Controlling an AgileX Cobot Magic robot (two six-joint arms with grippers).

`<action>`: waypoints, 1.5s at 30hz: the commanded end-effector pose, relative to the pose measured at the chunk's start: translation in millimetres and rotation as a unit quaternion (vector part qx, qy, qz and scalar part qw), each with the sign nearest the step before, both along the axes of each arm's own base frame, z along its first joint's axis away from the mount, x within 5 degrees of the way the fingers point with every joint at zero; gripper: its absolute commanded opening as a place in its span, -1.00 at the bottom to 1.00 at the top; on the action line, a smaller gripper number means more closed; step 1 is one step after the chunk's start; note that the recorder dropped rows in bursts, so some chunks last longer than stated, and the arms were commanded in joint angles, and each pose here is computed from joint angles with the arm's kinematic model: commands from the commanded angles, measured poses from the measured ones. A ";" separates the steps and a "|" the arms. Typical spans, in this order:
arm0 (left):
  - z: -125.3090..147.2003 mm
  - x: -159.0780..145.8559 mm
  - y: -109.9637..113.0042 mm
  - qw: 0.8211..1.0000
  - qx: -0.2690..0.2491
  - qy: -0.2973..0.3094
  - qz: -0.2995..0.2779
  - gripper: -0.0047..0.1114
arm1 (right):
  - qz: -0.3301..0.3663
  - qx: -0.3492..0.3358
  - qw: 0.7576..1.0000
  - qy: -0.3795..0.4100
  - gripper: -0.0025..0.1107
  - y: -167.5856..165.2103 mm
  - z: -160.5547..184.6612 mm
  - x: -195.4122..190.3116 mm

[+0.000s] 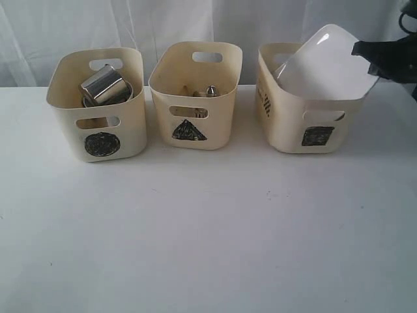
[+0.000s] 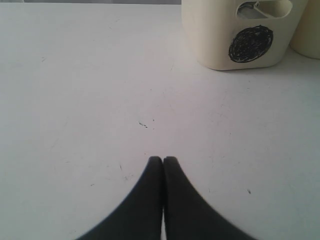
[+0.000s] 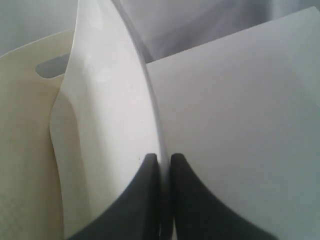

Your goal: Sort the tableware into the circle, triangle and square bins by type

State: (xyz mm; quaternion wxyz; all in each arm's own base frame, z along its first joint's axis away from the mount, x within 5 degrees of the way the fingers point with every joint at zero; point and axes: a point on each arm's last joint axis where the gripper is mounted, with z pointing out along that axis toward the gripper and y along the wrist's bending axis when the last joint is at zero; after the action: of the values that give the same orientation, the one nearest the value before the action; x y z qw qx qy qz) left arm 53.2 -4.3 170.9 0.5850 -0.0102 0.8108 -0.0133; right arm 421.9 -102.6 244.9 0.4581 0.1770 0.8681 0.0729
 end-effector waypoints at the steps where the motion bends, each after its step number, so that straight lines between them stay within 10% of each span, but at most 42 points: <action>1: -0.8 -0.1 -0.4 1.000 -0.001 -0.001 -0.003 -0.92 | -0.009 -0.003 1.000 0.012 -0.96 0.9 16.9 -10.5; 12: -0.8 -0.1 -0.4 1.000 -0.001 -0.001 -0.003 -0.92 | 0.035 -0.024 0.997 0.064 -0.90 5.3 12.7 -18.0; 24: -0.8 -0.1 -0.4 1.000 -0.001 -0.001 -0.003 -0.92 | 0.044 -0.017 0.996 0.076 0.13 7.3 11.5 -19.4; 39: -0.8 -0.1 -0.4 1.000 -0.001 -0.001 -0.003 -0.92 | 0.017 -0.027 0.998 -0.057 0.04 13.9 110.1 -42.7; 45: -0.8 -0.1 -0.4 1.000 -0.001 -0.001 -0.003 -0.92 | 0.008 -0.012 0.996 -0.093 -0.83 23.7 143.7 -72.0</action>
State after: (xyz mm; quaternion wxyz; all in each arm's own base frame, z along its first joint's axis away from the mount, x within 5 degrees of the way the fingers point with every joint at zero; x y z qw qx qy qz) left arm 53.2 -4.3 170.9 0.5850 -0.0102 0.8108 -0.0133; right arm 364.3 -84.0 376.1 0.5267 0.1549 0.8323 0.0768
